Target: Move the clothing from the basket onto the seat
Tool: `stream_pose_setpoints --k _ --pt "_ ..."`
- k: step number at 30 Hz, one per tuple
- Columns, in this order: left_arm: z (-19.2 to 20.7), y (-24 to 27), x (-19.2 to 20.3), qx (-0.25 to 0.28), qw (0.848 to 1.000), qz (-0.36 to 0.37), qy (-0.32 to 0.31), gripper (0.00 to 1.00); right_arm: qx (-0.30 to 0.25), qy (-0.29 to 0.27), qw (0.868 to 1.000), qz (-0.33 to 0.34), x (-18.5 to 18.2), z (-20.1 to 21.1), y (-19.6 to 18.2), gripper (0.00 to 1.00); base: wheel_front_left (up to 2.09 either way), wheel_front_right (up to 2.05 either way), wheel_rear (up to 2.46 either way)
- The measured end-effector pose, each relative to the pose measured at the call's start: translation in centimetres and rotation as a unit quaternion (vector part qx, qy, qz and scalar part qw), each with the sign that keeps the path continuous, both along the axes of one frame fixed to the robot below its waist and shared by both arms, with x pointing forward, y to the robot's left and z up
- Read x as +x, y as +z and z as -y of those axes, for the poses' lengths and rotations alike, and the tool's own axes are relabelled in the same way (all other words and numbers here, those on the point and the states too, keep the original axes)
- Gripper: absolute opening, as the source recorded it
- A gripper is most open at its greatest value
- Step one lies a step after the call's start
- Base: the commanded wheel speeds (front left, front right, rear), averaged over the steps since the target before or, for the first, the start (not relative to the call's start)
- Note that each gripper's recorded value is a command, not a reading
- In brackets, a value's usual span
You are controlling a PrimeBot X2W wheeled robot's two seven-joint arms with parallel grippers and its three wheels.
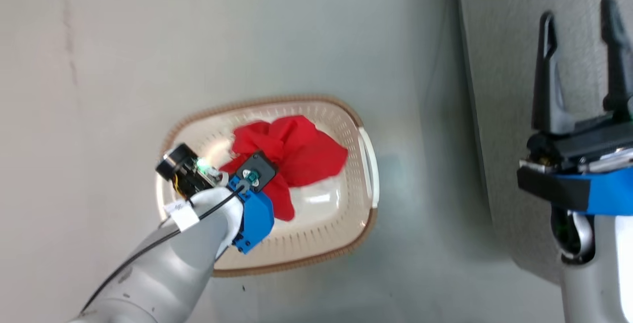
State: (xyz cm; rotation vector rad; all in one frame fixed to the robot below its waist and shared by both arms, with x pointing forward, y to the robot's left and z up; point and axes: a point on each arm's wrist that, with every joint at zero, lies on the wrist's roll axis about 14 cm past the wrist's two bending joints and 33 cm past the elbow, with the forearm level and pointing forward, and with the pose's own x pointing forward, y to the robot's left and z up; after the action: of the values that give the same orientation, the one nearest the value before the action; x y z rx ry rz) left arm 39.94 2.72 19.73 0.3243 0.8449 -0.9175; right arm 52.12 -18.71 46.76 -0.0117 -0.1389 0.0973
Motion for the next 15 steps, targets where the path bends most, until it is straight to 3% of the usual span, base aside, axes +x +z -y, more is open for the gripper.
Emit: stream_pose_setpoints --k 5,10,15 --pt "-0.4 5.6 2.0 -0.039 0.995 0.056 0.073 0.00 0.009 -0.001 1.000 0.013 -2.2 -0.1 2.8 1.00 0.00 0.00 0.00" --pt "-2.0 11.8 3.5 -0.083 0.977 0.128 0.147 0.00 0.017 0.000 0.999 0.031 -4.8 -0.3 5.6 1.00 0.00 0.00 0.00" --pt "-2.8 18.8 4.4 -0.133 0.951 0.212 0.181 0.00 0.024 0.000 0.998 0.053 -7.5 -0.4 8.2 1.00 0.00 0.00 0.00"
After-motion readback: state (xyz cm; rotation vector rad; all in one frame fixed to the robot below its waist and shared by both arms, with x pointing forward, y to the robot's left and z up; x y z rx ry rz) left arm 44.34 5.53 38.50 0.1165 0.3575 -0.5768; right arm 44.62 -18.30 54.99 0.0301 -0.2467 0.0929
